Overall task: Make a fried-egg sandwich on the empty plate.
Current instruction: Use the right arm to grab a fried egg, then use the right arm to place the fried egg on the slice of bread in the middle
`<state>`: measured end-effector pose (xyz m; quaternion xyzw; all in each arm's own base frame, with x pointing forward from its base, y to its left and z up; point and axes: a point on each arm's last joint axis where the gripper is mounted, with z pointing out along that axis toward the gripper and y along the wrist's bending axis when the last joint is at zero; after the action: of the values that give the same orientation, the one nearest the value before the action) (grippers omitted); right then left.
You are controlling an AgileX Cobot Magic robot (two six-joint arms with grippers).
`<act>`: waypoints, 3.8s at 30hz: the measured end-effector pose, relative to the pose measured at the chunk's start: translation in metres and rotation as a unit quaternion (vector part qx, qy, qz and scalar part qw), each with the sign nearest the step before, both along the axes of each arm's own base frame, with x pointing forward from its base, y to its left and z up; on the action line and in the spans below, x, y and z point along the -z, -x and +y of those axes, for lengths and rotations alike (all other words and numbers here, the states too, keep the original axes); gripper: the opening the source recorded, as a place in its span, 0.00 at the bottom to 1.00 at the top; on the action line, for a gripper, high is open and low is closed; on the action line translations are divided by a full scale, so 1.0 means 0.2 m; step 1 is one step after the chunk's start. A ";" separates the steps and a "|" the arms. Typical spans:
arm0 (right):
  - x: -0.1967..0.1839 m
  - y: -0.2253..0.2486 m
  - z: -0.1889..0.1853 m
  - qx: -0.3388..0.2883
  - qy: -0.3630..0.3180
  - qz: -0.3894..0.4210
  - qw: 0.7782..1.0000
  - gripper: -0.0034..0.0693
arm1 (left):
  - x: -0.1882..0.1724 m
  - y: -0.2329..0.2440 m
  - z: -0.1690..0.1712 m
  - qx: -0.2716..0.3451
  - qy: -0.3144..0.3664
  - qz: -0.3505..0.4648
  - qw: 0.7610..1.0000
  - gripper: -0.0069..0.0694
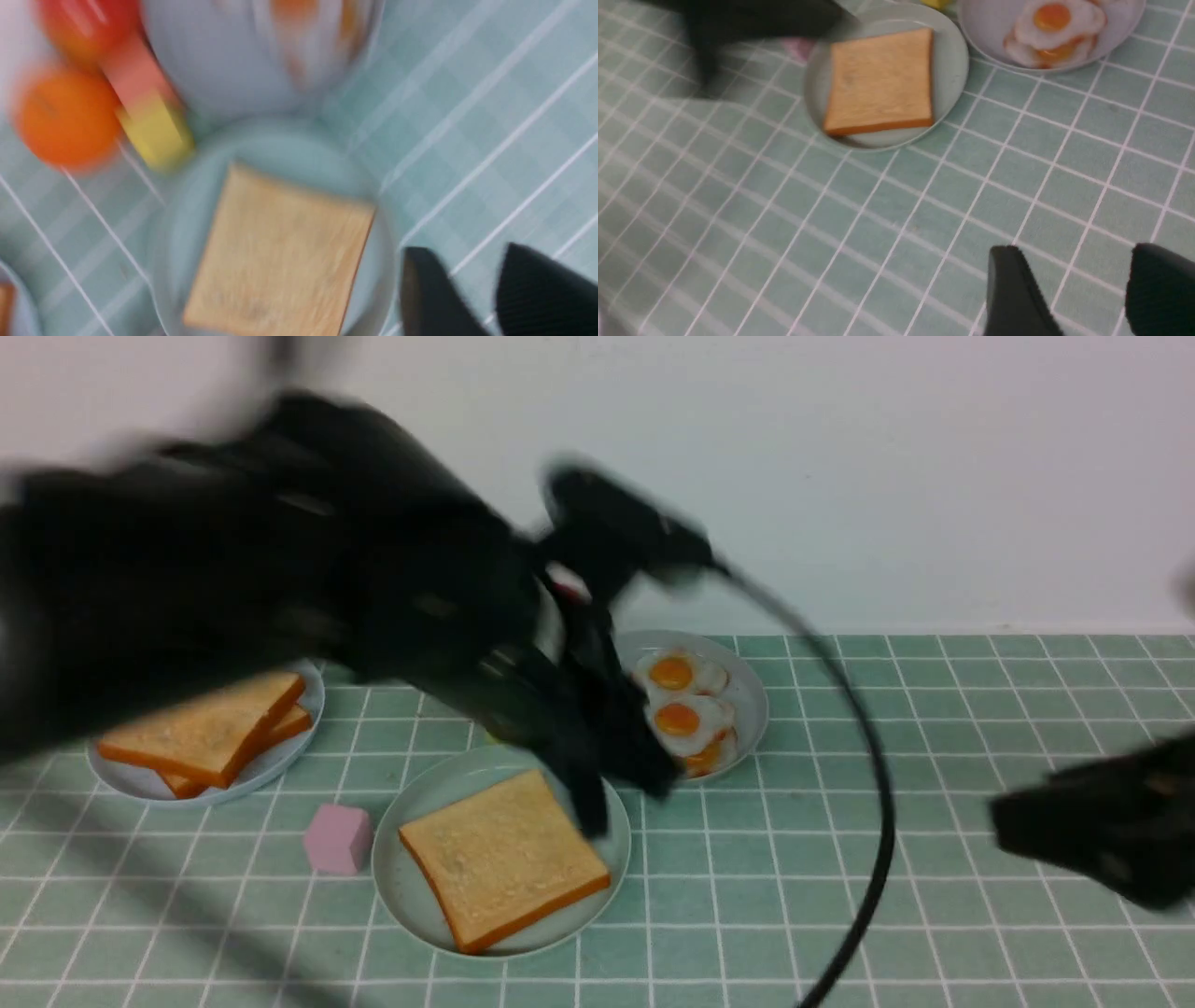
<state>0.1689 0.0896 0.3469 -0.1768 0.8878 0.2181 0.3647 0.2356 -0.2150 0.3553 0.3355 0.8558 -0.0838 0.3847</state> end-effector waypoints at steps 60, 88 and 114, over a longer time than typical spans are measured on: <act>1.00 -1.57 0.23 0.140 -0.120 0.216 0.959 0.55 | 0.13 0.76 0.74 -0.046 0.320 -0.154 0.934 0.07; 0.31 -1.33 0.28 0.028 -0.127 0.139 0.982 0.12 | 0.23 0.74 0.81 -0.121 0.201 -0.119 0.965 0.07; 0.87 -1.19 0.93 -0.077 -0.175 0.306 0.933 0.12 | 0.24 0.73 0.83 -0.133 0.175 -0.120 0.968 0.08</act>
<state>0.4060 0.2762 0.1728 -0.1022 0.8877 0.4412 0.0827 0.0893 -0.0483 0.3071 0.1531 0.8125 -0.1398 0.5448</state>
